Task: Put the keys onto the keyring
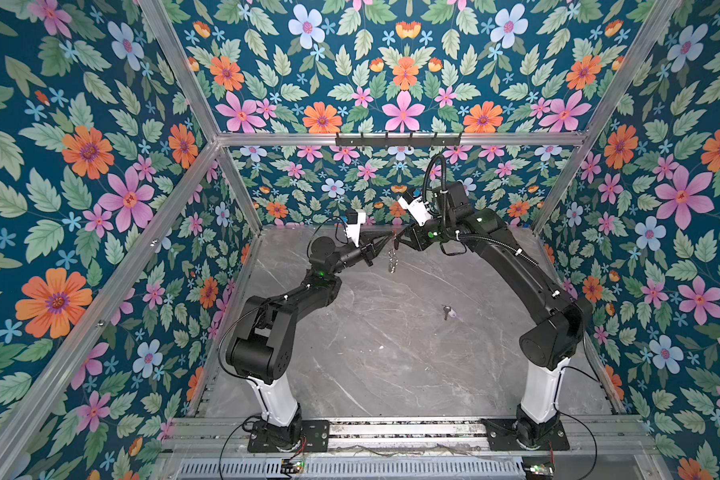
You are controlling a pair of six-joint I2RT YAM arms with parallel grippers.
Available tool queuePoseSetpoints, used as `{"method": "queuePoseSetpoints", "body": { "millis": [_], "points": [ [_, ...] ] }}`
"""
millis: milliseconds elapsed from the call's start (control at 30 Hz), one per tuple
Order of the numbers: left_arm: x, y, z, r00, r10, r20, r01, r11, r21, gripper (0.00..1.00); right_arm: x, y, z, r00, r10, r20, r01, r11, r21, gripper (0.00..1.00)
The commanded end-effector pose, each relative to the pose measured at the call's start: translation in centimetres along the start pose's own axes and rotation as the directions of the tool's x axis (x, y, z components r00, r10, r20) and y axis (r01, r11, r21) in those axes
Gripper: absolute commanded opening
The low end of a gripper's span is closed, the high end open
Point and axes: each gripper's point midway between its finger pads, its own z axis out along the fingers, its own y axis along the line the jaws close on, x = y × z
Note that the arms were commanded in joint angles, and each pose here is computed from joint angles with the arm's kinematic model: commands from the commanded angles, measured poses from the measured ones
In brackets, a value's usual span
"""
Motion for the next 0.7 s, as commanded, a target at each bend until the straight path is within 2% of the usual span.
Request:
{"method": "queuePoseSetpoints", "body": {
  "millis": [0,100,200,300,400,500,667],
  "points": [
    [-1.9,-1.3,0.0,0.997,0.037,0.067,-0.040,0.998,0.047,0.00,-1.6,0.4,-1.2,0.996,0.064,0.066,-0.061,0.997,-0.050,0.37],
    [-2.3,-1.6,0.2,0.996,0.037,0.075,-0.042,0.997,0.063,0.00,-2.5,0.1,-2.6,0.979,0.172,0.111,-0.155,0.978,-0.142,0.38],
    [-2.7,-1.6,0.3,0.996,0.008,0.094,-0.015,0.997,0.076,0.00,-4.1,-0.1,-4.7,0.941,0.292,0.172,-0.234,0.926,-0.296,0.40],
    [-3.0,-1.4,0.3,0.992,-0.044,0.119,0.034,0.996,0.083,0.00,-5.1,-0.5,-6.5,0.901,0.375,0.219,-0.264,0.873,-0.410,0.40],
    [-3.4,-1.1,0.3,0.983,-0.112,0.147,0.101,0.991,0.082,0.00,-4.9,-0.5,-7.0,0.891,0.396,0.223,-0.275,0.861,-0.429,0.41],
    [-3.2,-0.4,1.1,0.974,-0.199,0.105,0.192,0.979,0.071,0.00,-4.3,-0.5,-6.9,0.888,0.406,0.216,-0.288,0.856,-0.429,0.41],
    [-3.1,-1.0,0.4,0.983,-0.118,0.143,0.114,0.993,0.036,0.00,-3.9,-1.1,-5.6,0.875,0.441,0.199,-0.323,0.838,-0.439,0.40]
  ]
}}
